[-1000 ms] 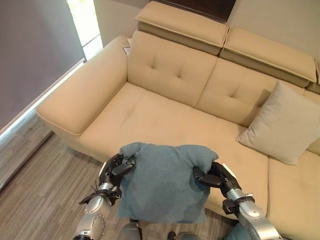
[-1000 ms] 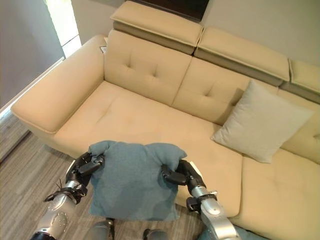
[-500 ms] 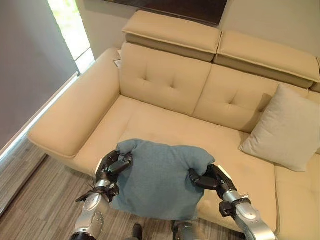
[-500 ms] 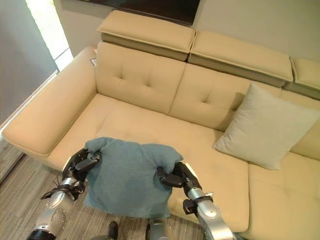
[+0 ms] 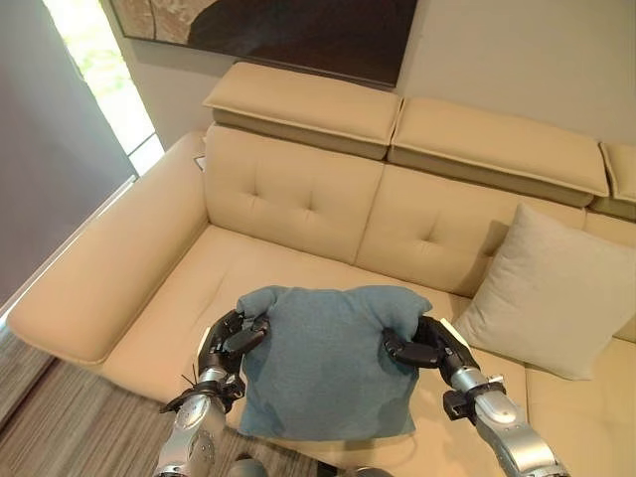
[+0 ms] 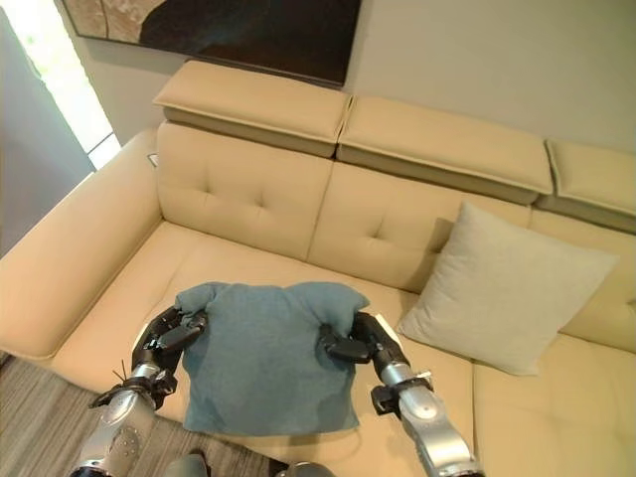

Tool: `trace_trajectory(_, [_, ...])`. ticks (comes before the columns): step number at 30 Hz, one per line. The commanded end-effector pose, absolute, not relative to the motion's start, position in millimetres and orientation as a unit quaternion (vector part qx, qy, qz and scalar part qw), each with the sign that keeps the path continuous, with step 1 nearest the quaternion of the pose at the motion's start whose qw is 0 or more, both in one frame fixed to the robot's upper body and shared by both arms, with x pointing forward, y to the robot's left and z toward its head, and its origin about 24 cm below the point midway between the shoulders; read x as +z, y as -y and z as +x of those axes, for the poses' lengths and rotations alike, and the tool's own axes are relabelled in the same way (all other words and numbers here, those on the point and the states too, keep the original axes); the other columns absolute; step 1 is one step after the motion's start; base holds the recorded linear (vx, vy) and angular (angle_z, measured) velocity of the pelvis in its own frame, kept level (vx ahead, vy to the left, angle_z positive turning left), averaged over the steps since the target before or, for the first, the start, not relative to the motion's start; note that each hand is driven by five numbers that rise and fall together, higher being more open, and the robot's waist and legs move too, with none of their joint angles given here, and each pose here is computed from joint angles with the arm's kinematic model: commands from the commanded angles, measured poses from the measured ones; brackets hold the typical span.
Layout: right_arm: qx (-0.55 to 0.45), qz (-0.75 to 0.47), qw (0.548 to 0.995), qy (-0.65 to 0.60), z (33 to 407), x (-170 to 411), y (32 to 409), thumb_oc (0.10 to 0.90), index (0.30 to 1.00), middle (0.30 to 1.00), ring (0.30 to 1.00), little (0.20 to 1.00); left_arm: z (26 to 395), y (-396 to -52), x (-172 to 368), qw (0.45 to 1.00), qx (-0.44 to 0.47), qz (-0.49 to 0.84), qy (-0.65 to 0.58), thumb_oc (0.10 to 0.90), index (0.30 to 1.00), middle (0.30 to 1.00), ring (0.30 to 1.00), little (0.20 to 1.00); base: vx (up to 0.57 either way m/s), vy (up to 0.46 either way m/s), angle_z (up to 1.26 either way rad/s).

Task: Pick up all the scattered cushions and arrange them neatly on the sofa.

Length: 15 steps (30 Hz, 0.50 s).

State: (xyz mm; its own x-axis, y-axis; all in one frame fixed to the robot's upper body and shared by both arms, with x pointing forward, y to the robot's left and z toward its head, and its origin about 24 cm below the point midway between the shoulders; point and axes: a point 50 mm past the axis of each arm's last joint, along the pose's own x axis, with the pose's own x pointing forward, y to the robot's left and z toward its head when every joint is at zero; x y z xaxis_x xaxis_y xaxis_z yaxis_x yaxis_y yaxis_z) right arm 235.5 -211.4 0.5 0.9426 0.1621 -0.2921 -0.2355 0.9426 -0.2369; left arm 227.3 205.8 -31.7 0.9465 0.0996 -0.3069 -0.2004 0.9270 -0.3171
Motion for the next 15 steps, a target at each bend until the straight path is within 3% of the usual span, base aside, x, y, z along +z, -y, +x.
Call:
trace_trajectory(1, [0.153, -0.123, 0.975, 0.100, 271.4, 86.6, 172.0, 0.400, 0.300, 0.300, 0.300, 0.300, 268.2, -167.1, 35.1, 0.985, -0.027, -0.170, 0.020, 0.400, 0.300, 0.300, 0.300, 0.300, 0.19, 0.050, -0.54])
trace_trajectory(8, [0.143, -0.176, 0.961, 0.161, 281.7, 116.0, 175.2, 0.400, 0.300, 0.300, 0.300, 0.300, 282.2, -177.0, 43.6, 0.989, 0.003, -0.145, 0.043, 0.400, 0.300, 0.300, 0.300, 0.300, 0.24, 0.123, -0.66])
trace_trajectory(14, [0.112, -0.304, 0.925, 0.197, 310.1, 153.5, 191.5, 0.400, 0.300, 0.300, 0.300, 0.300, 319.4, -188.1, 97.1, 0.987, 0.020, -0.087, 0.130, 0.400, 0.300, 0.300, 0.300, 0.300, 0.18, 0.153, -0.37])
trace_trajectory(15, [0.085, -0.343, 0.912, 0.207, 324.7, 168.5, 196.7, 0.400, 0.300, 0.300, 0.300, 0.300, 335.5, -182.3, 124.9, 0.982, 0.018, -0.077, 0.170, 0.400, 0.300, 0.300, 0.300, 0.300, 0.00, 0.104, -0.41])
